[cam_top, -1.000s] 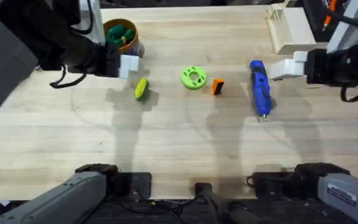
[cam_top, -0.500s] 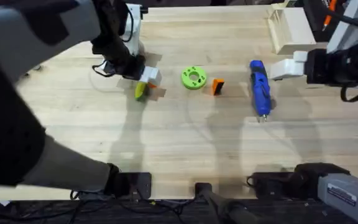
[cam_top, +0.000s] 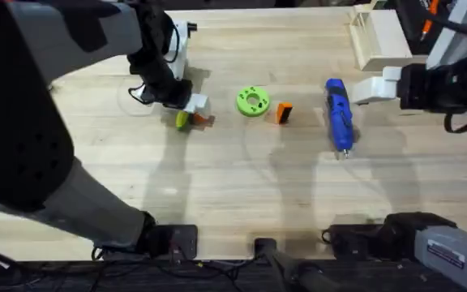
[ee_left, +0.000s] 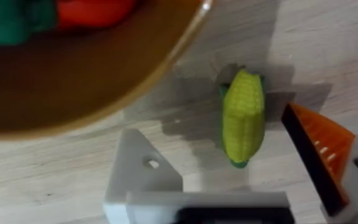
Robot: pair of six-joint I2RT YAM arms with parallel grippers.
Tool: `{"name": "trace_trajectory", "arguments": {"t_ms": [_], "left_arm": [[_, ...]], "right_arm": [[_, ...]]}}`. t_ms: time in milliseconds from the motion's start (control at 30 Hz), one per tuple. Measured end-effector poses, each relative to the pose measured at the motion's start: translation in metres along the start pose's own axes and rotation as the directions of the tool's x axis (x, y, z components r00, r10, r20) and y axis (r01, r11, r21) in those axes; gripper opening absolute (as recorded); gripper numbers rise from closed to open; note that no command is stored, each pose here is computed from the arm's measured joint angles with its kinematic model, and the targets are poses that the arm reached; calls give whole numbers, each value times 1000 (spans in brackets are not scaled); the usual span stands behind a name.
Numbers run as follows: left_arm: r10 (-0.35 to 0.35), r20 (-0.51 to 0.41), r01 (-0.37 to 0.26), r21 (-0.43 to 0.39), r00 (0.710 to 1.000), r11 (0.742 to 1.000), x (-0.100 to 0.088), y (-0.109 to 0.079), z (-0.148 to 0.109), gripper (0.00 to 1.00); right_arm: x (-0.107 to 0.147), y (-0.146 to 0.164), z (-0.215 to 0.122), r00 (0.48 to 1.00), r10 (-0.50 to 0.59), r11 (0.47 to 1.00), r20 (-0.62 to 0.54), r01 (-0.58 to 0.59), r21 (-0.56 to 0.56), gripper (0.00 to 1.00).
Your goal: Pick up the gripper from the table and insert it into the empty holder that is missing its gripper. Then pick up a screw, insert it into the mounting hole, and use the screwdriver to tighten it. Finally, clean up the table by picking up the vegetable and placing it into the bucket.
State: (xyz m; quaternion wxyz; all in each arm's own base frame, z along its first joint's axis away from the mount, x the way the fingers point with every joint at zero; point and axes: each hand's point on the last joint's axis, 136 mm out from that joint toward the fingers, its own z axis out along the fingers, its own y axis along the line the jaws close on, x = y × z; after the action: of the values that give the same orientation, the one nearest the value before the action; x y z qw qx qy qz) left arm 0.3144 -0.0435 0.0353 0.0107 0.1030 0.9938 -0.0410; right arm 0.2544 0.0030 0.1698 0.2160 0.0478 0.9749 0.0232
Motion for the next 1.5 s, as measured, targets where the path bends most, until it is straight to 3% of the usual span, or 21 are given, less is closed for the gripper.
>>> {"name": "trace_trajectory", "arguments": {"t_ms": [133, 233, 433, 600, 633, 1100, 1233, 1333, 1500], "left_arm": [[-2, -22, 2, 4, 1000, 1000, 2, 0, 6, 916], [-3, -19, 3, 14, 1000, 1000, 2, -2, 6, 815], [-4, -23, 4, 37, 1000, 999, 3, -6, 6, 476], [-2, -25, 4, 64, 1000, 998, 3, -11, 5, 53], [-1, -23, 2, 67, 1000, 998, 3, -11, 5, 18], [-2, -19, 3, 65, 1000, 998, 2, -11, 4, 15], [12, 16, -13, 57, 1000, 998, -8, -13, -6, 15], [43, 83, -47, 47, 996, 998, -18, -23, -32, 15], [85, 274, -95, 21, 958, 995, -38, -36, -105, 15]], "right_arm": [[0, 0, 0, 1000, 0, 1000, 0, 0, 0, 990], [0, 0, 0, 1000, 0, 1000, 0, 0, 0, 990], [0, 0, 0, 1000, 0, 1000, 0, 0, 0, 991], [0, 0, 0, 1000, 0, 1000, 0, 0, 0, 991], [0, 0, 0, 1000, 0, 1000, 0, 0, 0, 991], [0, 0, 0, 1000, 0, 1000, 1, 0, 0, 991], [0, 0, 0, 1000, 0, 1000, 0, 0, 0, 991], [0, 0, 0, 1000, 0, 1000, 0, 0, 0, 991], [0, 0, 0, 1000, 0, 1000, 0, 0, 0, 992]]}}
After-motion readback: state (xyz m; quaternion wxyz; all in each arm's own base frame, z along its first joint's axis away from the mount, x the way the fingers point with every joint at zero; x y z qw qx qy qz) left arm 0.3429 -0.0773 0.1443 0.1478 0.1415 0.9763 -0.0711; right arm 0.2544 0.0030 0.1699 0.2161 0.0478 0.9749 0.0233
